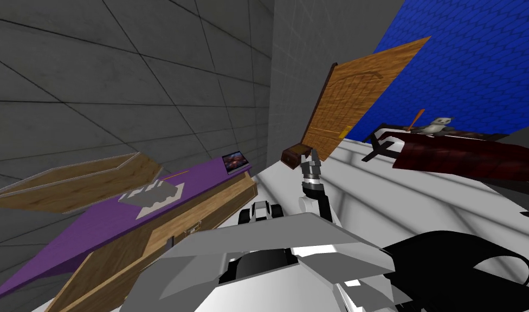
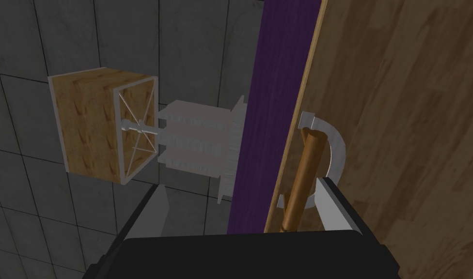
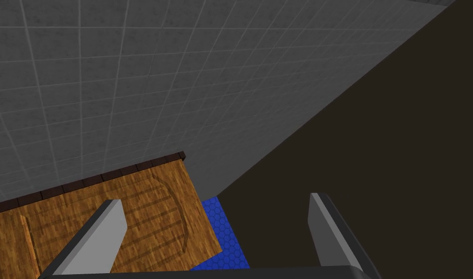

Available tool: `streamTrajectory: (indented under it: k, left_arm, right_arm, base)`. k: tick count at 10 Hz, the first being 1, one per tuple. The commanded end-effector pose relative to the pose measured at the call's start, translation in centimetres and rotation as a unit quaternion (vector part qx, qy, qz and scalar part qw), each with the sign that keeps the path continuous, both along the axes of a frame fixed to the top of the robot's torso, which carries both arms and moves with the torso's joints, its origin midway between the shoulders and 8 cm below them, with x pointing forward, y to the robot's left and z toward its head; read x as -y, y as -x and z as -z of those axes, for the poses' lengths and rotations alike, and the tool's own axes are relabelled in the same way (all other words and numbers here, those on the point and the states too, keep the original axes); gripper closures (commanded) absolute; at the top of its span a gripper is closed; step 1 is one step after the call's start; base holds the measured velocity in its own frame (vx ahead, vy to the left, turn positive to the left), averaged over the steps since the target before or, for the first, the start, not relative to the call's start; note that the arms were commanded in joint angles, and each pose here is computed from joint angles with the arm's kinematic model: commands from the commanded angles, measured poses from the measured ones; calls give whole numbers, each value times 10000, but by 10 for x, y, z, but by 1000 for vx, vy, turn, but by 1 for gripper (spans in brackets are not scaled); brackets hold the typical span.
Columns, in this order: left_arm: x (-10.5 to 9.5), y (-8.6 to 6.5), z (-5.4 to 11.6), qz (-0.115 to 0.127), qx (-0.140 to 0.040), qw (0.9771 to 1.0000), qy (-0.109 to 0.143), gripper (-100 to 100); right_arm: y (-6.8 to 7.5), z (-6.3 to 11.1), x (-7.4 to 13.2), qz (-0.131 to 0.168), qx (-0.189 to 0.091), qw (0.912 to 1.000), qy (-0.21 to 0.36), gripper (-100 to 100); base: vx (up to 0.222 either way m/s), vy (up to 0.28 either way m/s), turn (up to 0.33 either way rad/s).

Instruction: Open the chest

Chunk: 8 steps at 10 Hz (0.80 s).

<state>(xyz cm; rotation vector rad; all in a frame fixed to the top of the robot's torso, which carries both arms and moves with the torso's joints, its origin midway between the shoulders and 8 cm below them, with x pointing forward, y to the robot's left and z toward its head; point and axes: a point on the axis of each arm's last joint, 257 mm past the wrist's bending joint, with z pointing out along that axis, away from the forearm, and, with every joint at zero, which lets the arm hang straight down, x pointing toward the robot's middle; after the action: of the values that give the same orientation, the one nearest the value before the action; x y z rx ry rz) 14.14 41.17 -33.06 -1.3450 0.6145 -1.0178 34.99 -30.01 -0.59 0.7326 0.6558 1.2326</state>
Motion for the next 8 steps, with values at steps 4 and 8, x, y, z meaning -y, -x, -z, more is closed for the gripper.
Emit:
streamTrajectory:
  k: [4, 8]
  left_arm:
    - [-7, 34, -15, -82, -79, 9999, 87, -100]
    - [-7, 38, -10, -102, -160, 9997, 131, 0]
  right_arm:
    - [0, 0, 0, 0, 0, 10000, 0, 0]
    - [0, 0, 0, 0, 1, 10000, 0, 0]
  base:
    - [48, -16, -40]
    - [0, 0, 0]
